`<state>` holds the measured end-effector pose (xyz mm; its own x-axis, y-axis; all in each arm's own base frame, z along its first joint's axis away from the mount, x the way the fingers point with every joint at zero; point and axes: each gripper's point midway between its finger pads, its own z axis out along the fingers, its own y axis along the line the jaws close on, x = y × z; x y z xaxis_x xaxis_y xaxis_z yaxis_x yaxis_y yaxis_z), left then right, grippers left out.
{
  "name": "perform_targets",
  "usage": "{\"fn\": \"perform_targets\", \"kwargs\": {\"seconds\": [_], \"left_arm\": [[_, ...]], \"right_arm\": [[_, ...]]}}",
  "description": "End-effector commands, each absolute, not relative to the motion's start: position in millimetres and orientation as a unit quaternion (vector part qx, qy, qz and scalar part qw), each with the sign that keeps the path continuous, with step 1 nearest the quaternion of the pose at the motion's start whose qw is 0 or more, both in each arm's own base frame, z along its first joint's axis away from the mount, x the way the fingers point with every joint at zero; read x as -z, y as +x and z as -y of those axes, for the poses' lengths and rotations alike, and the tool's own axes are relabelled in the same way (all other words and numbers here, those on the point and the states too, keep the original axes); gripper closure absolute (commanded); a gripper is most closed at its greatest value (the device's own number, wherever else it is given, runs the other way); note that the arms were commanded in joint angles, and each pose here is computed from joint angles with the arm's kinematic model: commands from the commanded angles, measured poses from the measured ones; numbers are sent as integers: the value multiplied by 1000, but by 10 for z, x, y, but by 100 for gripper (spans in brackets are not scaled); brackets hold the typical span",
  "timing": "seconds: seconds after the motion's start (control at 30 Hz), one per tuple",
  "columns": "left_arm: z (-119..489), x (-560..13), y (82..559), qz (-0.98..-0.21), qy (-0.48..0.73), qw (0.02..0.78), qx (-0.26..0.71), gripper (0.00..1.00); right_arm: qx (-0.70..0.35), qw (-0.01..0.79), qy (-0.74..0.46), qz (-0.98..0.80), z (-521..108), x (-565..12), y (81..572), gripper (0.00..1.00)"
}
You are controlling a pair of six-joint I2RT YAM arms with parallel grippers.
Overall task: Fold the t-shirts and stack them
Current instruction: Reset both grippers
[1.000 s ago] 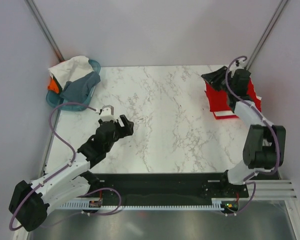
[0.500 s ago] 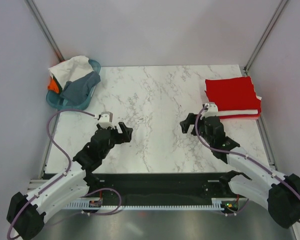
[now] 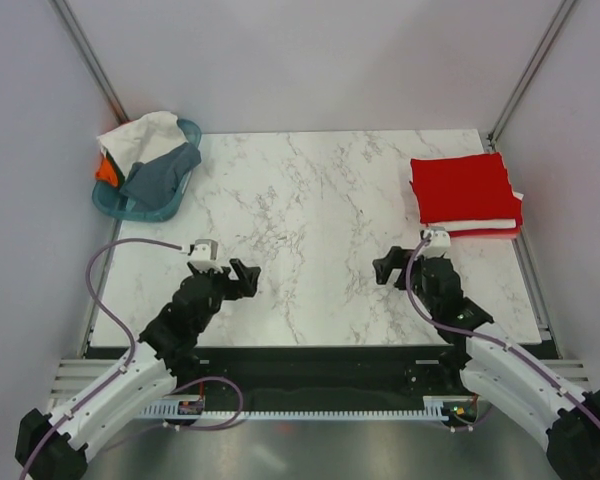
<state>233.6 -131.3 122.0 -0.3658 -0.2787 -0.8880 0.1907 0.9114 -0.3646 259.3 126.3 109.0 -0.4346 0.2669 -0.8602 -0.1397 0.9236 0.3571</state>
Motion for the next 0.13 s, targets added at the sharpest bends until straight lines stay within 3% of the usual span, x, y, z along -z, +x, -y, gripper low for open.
{"fn": "perform_targets", "kwargs": {"seconds": [0.0, 0.1], "left_arm": [[1273, -1290, 2376, -790, -35, 578, 203, 9], [1255, -1289, 2385, -789, -41, 579, 200, 8]], "right_arm": [[-193, 544, 56, -814, -1230, -1158, 2623, 2], [-181, 550, 70, -812, -1173, -1180, 2642, 2]]}}
